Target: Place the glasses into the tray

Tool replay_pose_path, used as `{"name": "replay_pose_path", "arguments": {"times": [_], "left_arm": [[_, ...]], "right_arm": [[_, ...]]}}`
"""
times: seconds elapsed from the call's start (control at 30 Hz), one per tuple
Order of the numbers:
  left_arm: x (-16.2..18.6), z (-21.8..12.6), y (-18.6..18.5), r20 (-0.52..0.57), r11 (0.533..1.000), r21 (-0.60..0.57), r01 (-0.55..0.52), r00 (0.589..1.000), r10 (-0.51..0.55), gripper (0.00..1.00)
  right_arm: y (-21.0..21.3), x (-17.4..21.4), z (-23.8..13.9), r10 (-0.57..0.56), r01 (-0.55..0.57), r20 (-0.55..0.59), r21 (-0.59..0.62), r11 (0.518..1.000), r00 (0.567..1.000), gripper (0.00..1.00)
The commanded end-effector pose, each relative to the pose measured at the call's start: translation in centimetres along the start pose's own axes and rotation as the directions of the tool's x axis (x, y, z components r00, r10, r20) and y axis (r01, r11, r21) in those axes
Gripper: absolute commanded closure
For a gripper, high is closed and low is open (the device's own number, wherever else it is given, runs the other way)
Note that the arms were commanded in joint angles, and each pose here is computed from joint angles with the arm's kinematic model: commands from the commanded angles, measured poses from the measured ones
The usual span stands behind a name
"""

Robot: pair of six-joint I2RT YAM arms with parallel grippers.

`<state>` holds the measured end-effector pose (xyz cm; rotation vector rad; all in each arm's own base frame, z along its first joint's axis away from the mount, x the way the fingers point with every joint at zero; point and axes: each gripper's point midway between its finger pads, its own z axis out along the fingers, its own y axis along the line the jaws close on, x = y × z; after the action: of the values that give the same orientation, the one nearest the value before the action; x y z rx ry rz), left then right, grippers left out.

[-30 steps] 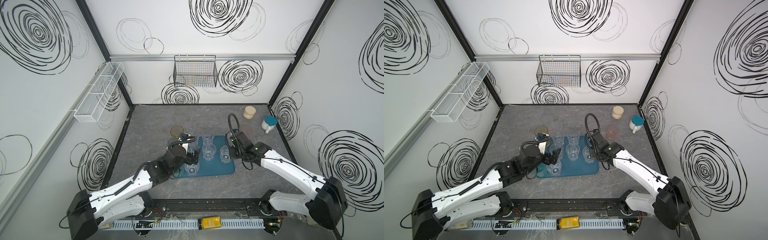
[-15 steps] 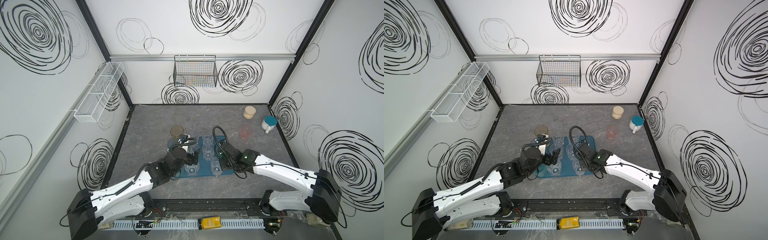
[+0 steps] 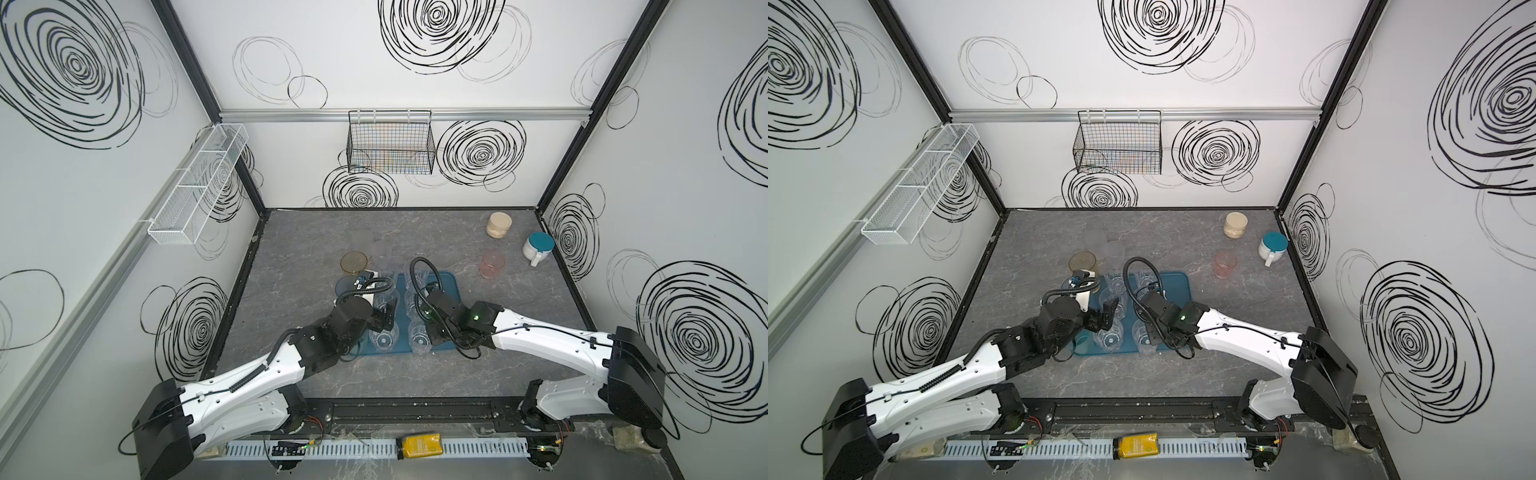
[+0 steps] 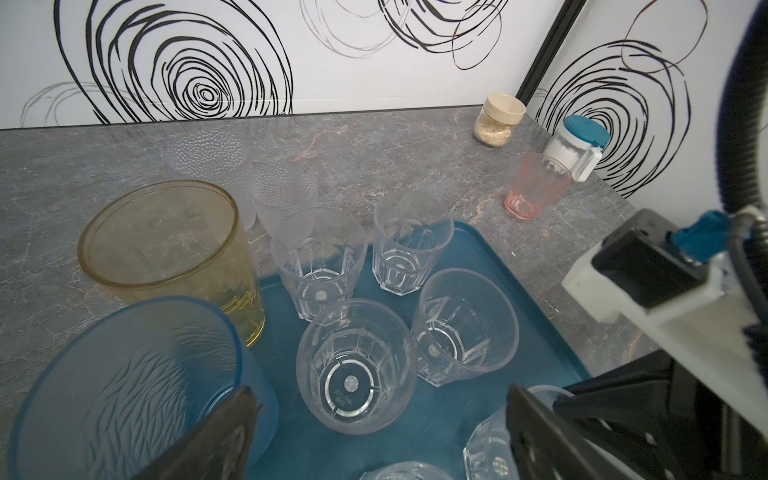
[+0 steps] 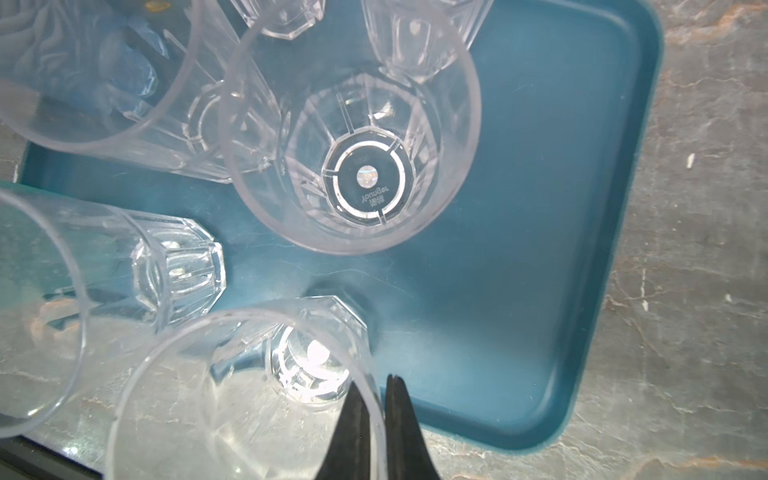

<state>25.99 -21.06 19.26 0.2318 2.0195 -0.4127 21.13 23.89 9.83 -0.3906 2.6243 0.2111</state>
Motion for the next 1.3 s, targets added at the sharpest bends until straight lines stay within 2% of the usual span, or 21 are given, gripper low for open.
{"name": "replay_pose_path", "arguments": {"times": [0.0, 0.4, 0.7, 0.87, 0.97, 1.13, 1.23, 1.27], "left_arm": [[-1.1, -0.1, 0.1, 0.048, 1.0, 0.002, 0.022, 0.999, -0.022, 0.04], [-0.7, -0.1, 0.6, 0.046, 1.0, -0.011, 0.019, 0.999, -0.018, 0.04], [-1.3, -0.2, 0.7, 0.054, 1.0, -0.02, 0.007, 0.999, -0.006, 0.04], [-2.2, -0.6, 1.9, 0.066, 0.997, -0.065, -0.034, 0.997, 0.038, 0.04], [-3.5, -0.8, 3.3, 0.06, 0.998, -0.066, -0.017, 0.998, 0.021, 0.04], [-7.1, -1.2, 6.3, 0.096, 0.997, -0.058, 0.054, 0.994, -0.048, 0.04], [-10.0, -1.0, 9.0, 0.128, 0.992, -0.105, 0.076, 0.99, -0.063, 0.03], [-10.4, -0.4, 10.1, 0.109, 0.988, -0.133, 0.08, 0.992, -0.065, 0.02]], "right_arm": [[-0.5, -1.8, -0.4, 0.001, -0.005, 0.06, 0.064, 0.998, 0.998, 0.96], [0.3, -0.3, 1.4, -0.01, 0.01, -0.001, 0.025, 1.0, 1.0, 0.95], [0.4, -1.9, 0.0, -0.006, 0.006, 0.028, 0.01, 1.0, 1.0, 0.66], [-0.2, -5.1, -2.3, 0.024, -0.022, 0.096, -0.013, 1.0, 0.995, 0.59], [-1.3, -7.8, -3.4, 0.077, -0.072, 0.165, -0.035, 0.997, 0.983, 0.55], [-3.5, -13.6, -5.2, 0.181, -0.153, 0.334, -0.108, 0.982, 0.925, 0.51], [-4.8, -16.6, -5.3, 0.232, -0.199, 0.374, -0.126, 0.972, 0.898, 0.5], [-5.1, -17.3, -5.1, 0.236, -0.204, 0.376, -0.124, 0.971, 0.896, 0.5]]}}
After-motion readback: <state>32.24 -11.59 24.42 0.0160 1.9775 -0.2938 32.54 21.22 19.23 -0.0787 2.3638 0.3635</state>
